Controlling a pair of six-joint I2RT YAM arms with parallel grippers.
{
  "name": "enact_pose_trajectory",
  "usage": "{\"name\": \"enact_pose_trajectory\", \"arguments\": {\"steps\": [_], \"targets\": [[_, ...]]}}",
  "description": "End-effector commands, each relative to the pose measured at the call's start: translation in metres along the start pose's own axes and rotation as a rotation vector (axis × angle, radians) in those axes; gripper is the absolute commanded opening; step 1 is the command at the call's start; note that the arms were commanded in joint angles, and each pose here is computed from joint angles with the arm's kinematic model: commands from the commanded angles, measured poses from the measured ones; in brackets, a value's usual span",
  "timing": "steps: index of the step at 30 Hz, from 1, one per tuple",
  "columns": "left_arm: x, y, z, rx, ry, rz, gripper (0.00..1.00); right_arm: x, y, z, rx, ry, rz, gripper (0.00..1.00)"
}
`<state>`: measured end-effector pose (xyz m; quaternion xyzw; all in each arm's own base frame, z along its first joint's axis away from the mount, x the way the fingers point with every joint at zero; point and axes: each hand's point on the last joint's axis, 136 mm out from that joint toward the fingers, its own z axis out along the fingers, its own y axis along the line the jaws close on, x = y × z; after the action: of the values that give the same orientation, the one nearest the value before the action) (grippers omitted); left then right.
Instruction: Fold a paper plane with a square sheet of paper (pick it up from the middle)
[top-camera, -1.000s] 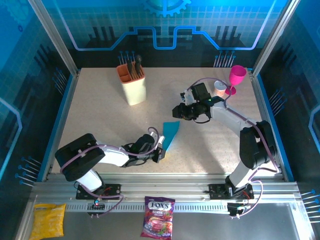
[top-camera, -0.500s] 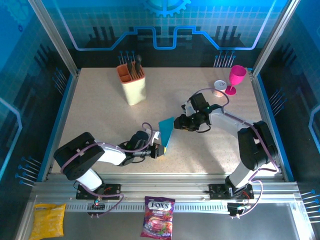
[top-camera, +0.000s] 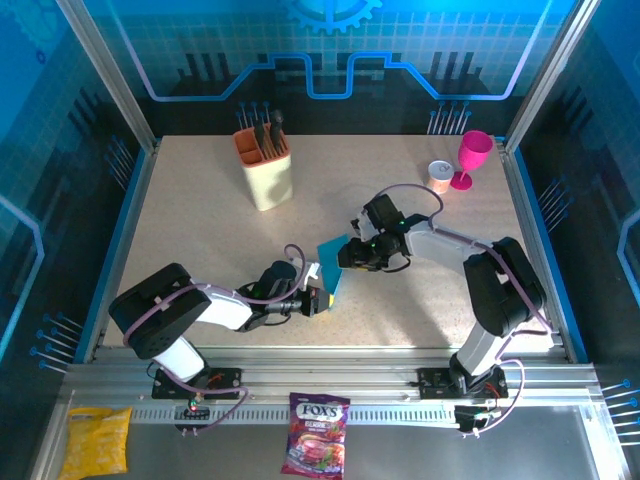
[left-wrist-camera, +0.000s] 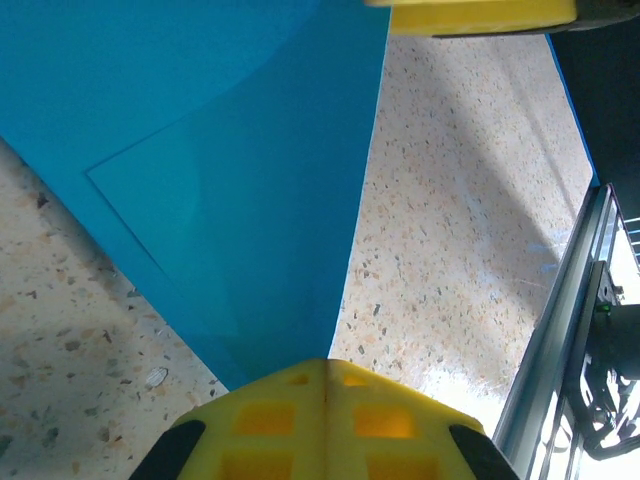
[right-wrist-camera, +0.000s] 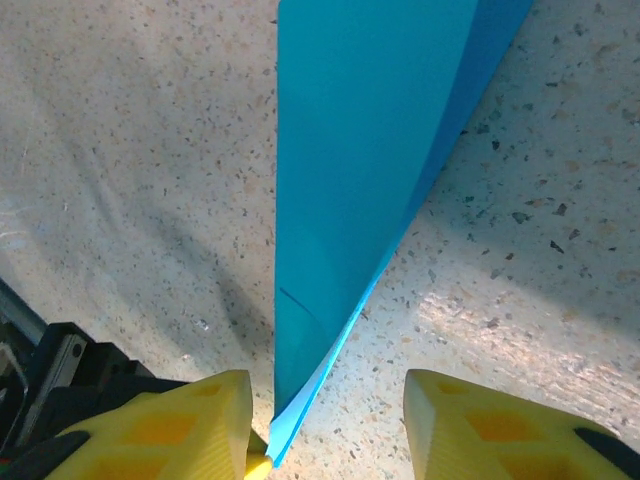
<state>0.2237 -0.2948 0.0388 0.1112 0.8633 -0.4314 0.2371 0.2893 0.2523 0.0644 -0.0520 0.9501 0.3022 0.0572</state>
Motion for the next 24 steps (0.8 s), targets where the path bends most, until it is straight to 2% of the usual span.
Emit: {"name": "enact_pose_trajectory", "arguments": {"steps": [1,4,6,8,10,13,18,24], "targets": [[0.006,0.002,0.001,0.012,0.027,-0.004,0.0,-0.008,0.006,0.003,0.0,-0.007,0.001,0.37],[0.006,0.002,0.002,0.004,0.04,0.007,0.0,-0.005,0.006,0.003,-0.002,0.0,0.006,0.16],[0.005,0.002,0.002,-0.005,0.045,0.016,0.01,-0.003,0.006,0.002,-0.003,0.0,0.011,0.07],[0.002,0.001,0.001,-0.01,0.042,0.025,0.12,0.0,0.005,0.001,-0.002,-0.002,0.016,0.0],[0.0,-0.001,-0.002,-0.014,0.035,0.03,0.23,0.005,0.003,0.0,0.009,-0.004,0.025,0.0],[-0.006,-0.006,-0.008,-0.02,0.015,0.044,0.33,0.016,-0.003,0.001,0.042,0.001,0.053,0.0],[-0.015,-0.003,-0.02,-0.113,-0.029,0.086,0.4,0.032,-0.015,0.002,0.079,-0.021,0.157,0.0],[-0.013,-0.014,-0.029,-0.279,-0.051,0.273,0.46,0.039,-0.02,-0.003,0.075,-0.082,0.289,0.0]]}}
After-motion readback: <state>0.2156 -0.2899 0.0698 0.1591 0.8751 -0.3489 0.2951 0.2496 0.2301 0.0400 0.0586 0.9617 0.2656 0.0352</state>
